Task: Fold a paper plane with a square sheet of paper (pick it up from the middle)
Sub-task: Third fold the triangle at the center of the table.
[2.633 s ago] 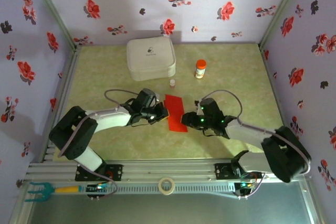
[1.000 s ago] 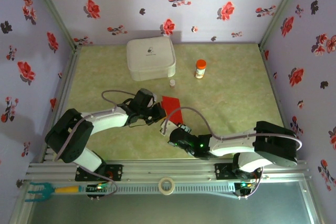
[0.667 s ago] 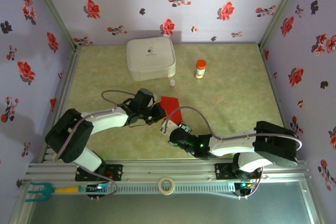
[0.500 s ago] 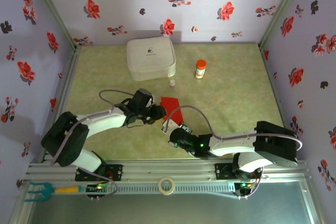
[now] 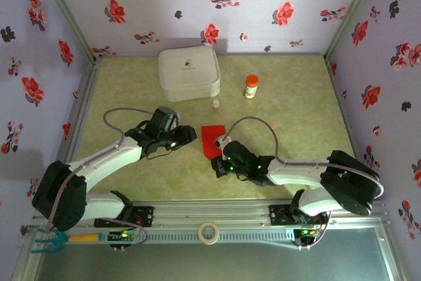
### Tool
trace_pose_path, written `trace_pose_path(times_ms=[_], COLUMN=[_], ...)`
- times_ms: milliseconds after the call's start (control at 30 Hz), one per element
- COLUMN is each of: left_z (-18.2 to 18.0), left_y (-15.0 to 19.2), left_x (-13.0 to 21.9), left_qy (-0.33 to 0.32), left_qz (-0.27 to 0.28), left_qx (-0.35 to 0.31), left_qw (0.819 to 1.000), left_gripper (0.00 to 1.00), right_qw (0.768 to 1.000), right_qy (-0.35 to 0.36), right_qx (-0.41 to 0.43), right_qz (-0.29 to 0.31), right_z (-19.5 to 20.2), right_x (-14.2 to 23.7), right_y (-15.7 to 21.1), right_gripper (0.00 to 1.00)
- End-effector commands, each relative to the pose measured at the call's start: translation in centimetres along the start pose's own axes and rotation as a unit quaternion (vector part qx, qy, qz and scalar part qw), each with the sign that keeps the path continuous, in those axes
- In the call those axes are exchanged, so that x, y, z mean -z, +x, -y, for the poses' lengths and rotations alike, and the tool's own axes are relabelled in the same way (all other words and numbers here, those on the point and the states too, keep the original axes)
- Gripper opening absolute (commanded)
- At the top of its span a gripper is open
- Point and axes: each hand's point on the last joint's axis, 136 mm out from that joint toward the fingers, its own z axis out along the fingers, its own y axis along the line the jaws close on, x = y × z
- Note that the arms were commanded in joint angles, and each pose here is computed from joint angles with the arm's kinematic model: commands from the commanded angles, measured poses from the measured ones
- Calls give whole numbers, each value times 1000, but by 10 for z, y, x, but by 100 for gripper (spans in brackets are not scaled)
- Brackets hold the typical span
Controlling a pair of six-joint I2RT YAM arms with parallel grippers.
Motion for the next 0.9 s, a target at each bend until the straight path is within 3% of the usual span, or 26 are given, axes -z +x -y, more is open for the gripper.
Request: trace_pose_path(times_ms=[0,133,500,867], left_z=[7,19,54,62], left_y=[-7,-10,-12,9], left_x=[7,2,-33,-91], left_qy=[3,15,56,36], left_qz=[6,-4,-65,-149], left_qx=[-20,-28,-53,-86], left_qw=[1000,999,995,984], left_gripper=[41,35,22,18], right_qw=[995,993,997,997], right_qy=[-80,-96,-46,-49], right_qx=[-53,-55,-54,-65], right_qz=[-19,-32,-12,-8], right_z=[-32,-40,-5,5], right_x=[0,-2,-2,2], right_y=[-8,-7,0,5], right_gripper=[0,0,0,0])
